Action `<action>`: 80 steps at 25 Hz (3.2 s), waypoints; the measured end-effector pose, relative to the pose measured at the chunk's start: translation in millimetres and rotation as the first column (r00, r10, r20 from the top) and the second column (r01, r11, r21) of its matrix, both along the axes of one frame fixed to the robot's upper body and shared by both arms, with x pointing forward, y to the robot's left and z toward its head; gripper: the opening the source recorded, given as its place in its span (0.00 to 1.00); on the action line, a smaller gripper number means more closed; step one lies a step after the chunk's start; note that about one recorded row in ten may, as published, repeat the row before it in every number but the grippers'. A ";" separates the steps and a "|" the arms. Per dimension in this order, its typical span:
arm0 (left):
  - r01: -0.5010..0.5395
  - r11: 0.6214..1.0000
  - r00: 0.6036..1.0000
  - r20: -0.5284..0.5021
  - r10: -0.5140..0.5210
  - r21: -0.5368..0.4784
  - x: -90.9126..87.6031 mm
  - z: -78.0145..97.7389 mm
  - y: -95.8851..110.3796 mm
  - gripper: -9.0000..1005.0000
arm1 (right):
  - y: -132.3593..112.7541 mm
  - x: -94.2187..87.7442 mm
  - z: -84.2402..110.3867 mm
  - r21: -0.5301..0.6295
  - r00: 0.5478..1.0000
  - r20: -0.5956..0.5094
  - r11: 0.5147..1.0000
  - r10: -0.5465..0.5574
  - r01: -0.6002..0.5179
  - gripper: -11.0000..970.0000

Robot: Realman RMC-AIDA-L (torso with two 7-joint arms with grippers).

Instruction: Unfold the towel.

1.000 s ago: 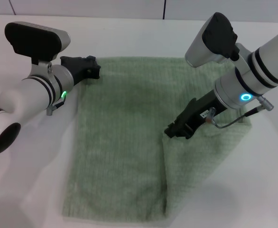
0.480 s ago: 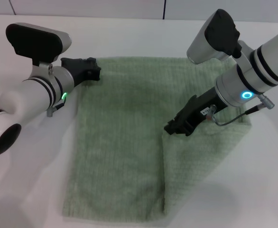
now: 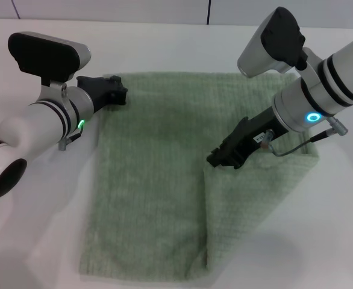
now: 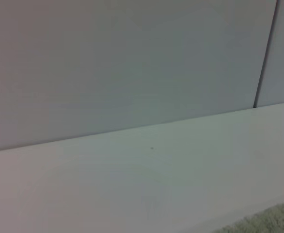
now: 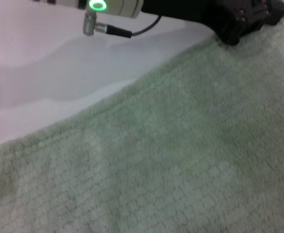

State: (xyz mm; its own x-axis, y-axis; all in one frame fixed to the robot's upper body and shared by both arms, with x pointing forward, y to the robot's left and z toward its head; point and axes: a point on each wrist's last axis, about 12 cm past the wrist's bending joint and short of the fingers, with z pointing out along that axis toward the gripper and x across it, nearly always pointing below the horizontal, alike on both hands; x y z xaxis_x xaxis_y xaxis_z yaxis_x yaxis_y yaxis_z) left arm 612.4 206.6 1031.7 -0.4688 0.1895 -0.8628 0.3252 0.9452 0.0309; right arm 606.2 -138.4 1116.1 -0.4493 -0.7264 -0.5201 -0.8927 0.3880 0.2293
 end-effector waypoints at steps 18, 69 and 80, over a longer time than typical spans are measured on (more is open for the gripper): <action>-0.009 1.000 1.000 -0.012 0.009 0.001 -2.9 -2.8 2.5 0.01 | -11.6 -20.9 26.7 0.054 1.000 0.017 0.999 0.001 -0.002 0.03; -0.005 1.000 1.000 0.003 0.005 -0.008 -0.7 1.9 0.5 0.01 | -63.9 -81.1 38.0 -0.246 0.981 -0.191 0.969 -0.027 -0.022 0.26; -0.006 1.000 1.000 0.003 0.006 -0.009 -0.6 2.1 0.6 0.01 | -61.7 -53.6 53.1 -0.009 0.976 0.169 0.990 -0.140 0.144 0.30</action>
